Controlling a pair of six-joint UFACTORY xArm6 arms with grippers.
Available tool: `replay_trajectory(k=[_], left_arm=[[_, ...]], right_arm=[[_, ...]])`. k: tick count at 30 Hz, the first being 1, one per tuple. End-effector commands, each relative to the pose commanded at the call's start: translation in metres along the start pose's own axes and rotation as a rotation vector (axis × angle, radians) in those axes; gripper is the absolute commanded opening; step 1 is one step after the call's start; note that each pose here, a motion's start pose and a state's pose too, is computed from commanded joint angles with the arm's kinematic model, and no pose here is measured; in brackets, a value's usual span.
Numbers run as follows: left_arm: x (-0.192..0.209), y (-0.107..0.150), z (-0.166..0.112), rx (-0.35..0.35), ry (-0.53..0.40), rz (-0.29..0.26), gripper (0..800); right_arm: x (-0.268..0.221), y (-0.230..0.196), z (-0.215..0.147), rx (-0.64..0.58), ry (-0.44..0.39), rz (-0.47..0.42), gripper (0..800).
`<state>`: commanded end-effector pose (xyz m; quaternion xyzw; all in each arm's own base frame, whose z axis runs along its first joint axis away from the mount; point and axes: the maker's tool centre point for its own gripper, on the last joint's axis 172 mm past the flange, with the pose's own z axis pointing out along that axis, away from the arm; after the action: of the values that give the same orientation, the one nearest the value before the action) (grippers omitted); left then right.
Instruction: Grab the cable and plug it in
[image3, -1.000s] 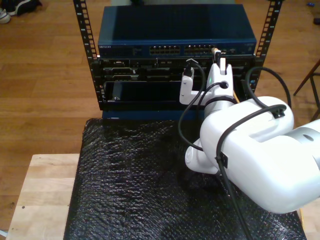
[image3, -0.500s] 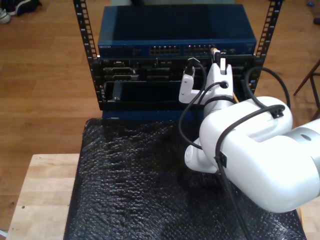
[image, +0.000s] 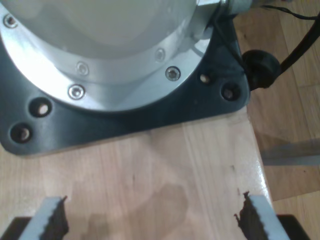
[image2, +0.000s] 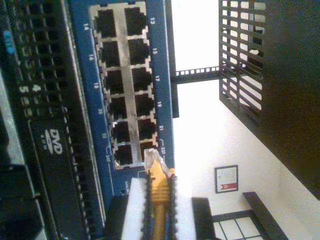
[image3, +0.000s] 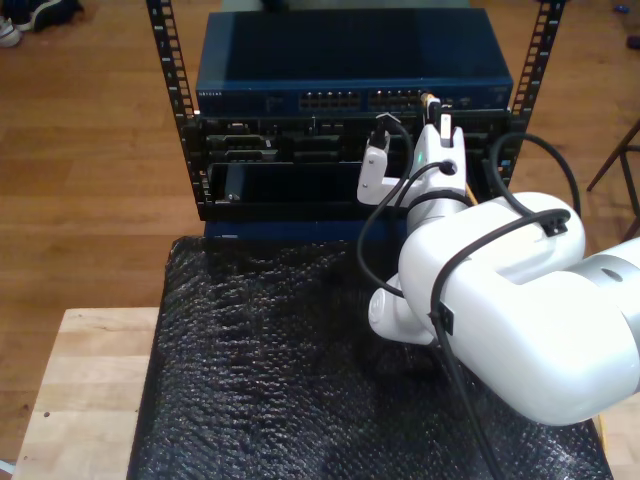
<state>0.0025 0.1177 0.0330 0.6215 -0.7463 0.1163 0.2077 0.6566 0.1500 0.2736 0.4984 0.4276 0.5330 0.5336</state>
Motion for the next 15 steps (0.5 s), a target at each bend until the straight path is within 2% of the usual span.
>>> replay_trajectory(k=[15], left_arm=[[0.0000,0.0000,0.0000,0.000,0.000,0.000,800]], right_arm=[[-0.0031,-0.0005,0.0042,-0.005,-0.006,0.002,0]])
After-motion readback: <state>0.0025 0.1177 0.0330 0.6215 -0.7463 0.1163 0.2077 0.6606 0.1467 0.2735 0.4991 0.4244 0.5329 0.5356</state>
